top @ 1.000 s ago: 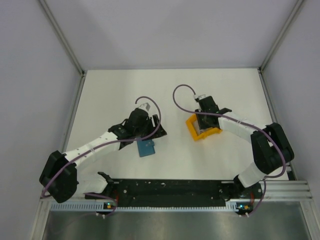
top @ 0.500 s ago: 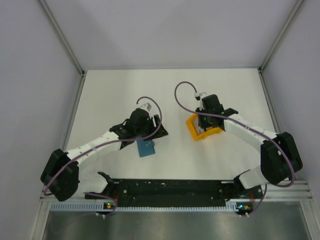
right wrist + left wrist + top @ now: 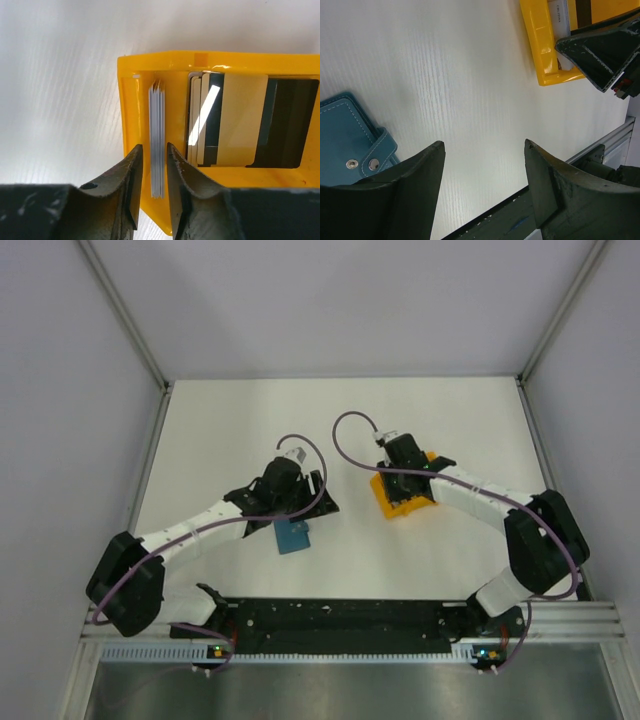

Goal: Put the credit cards into the card holder
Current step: Pick up the credit card from the storage box.

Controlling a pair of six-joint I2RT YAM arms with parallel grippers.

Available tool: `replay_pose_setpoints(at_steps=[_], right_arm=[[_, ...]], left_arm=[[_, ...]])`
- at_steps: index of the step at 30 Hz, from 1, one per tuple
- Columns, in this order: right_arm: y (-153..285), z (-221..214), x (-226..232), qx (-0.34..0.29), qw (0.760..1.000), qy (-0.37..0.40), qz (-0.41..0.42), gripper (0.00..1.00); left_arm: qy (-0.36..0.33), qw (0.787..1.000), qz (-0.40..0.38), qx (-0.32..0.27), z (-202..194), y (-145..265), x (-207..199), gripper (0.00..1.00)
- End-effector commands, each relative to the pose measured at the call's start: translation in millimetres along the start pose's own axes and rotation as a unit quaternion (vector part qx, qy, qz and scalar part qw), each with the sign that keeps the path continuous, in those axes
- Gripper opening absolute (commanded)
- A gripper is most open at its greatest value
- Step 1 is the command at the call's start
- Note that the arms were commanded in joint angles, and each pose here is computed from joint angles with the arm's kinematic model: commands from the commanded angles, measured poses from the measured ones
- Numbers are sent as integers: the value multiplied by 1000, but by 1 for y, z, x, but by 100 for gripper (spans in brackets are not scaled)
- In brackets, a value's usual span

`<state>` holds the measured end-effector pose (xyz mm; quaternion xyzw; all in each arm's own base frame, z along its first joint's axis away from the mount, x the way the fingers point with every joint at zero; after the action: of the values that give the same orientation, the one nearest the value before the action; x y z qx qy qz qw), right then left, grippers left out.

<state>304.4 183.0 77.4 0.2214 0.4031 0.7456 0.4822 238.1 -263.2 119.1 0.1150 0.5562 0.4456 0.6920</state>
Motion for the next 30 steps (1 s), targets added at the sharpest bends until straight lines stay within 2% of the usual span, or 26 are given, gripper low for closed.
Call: replay_pose_setpoints(at_steps=[1, 9, 13, 15, 21, 30], right_arm=[[-2, -3, 14, 13, 999, -16, 30, 29], [2, 6, 28, 1, 997, -22, 71, 42], [0, 10, 29, -1, 997, -29, 71, 44], [-4, 7, 26, 6, 998, -32, 62, 49], [-17, 1, 21, 26, 997, -39, 66, 50], [16, 28, 24, -32, 995, -45, 84, 49]], left_arm=[[-4, 1000, -19, -9, 5, -1, -10, 69], [-2, 1000, -17, -1, 4, -6, -10, 68], [-2, 1000, -16, 2, 2, -7, -9, 68], [-3, 1000, -17, 4, 2, -7, -10, 68], [-1, 1000, -14, 6, 1, -7, -8, 68], [-2, 1000, -14, 6, 0, -8, -8, 68]])
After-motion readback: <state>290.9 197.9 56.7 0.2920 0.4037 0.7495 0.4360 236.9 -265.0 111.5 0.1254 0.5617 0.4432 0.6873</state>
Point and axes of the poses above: each gripper's point midway between its finger pads, its own y axis back along the fingers, its own x axis along the line the jaws close on, z = x × y, the point moved 1 cm from there along y, back along the fingers, and after that the axes turned 7 degrees about y, right-handed, at the moved point
